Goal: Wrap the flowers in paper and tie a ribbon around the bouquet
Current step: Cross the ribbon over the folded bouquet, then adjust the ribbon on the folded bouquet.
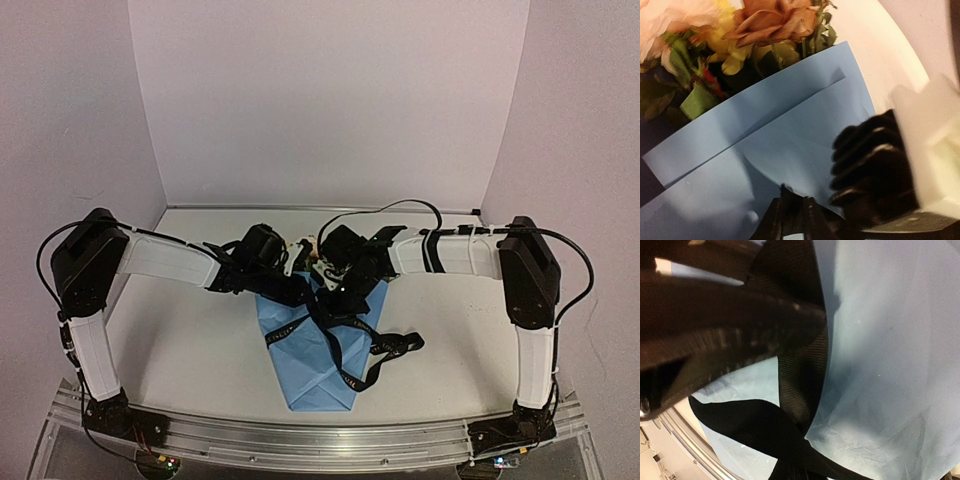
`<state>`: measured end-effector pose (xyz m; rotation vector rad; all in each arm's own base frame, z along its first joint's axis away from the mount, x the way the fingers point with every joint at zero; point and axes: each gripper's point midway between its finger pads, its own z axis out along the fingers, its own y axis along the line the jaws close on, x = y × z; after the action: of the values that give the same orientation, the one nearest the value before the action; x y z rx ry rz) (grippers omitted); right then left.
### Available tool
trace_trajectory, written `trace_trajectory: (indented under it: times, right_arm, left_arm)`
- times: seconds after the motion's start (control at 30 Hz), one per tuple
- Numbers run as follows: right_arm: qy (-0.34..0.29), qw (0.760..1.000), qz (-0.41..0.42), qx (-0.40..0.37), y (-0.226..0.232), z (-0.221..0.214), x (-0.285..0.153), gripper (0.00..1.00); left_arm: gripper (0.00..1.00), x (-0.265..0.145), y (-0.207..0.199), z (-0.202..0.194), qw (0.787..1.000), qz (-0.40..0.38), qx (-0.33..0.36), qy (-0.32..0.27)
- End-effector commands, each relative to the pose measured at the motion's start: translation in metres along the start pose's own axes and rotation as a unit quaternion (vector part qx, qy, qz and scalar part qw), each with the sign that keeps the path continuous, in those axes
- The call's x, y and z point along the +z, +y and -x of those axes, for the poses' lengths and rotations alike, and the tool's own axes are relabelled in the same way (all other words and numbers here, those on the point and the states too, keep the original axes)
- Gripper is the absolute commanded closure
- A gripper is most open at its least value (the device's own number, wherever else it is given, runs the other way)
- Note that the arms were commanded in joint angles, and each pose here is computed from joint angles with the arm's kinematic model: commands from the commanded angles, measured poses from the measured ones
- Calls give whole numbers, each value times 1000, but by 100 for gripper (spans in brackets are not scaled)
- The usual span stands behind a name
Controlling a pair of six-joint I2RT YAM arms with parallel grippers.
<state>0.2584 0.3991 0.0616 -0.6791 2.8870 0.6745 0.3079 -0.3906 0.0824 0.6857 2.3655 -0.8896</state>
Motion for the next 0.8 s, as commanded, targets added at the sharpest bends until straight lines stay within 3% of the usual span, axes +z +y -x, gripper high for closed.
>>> trace_trajectory:
  times: [0.0,0.07,0.3,0.4,0.57,0.77]
  right_arm:
    - [-12,1000,8,-9,10,9,-22,92]
    - [-7,1000,-6,-5,5,5,-29,88]
    - [-12,998,-63,11,-22,-25,-66,53]
    - [-14,996,-82,29,-39,-38,-79,44]
    - [-14,988,-135,76,-82,-61,-97,36]
    - [5,973,-172,151,-129,-92,-95,38]
  left_arm:
    - [99,-5,-11,29,999,-20,9,-45]
    - [100,-9,-13,33,998,-20,3,-56]
    - [100,-40,-13,47,993,-4,-19,-114]
    - [100,-54,-11,50,991,9,-28,-134]
    - [100,-81,-3,56,983,42,-46,-171]
    - [100,-115,14,59,969,100,-72,-214]
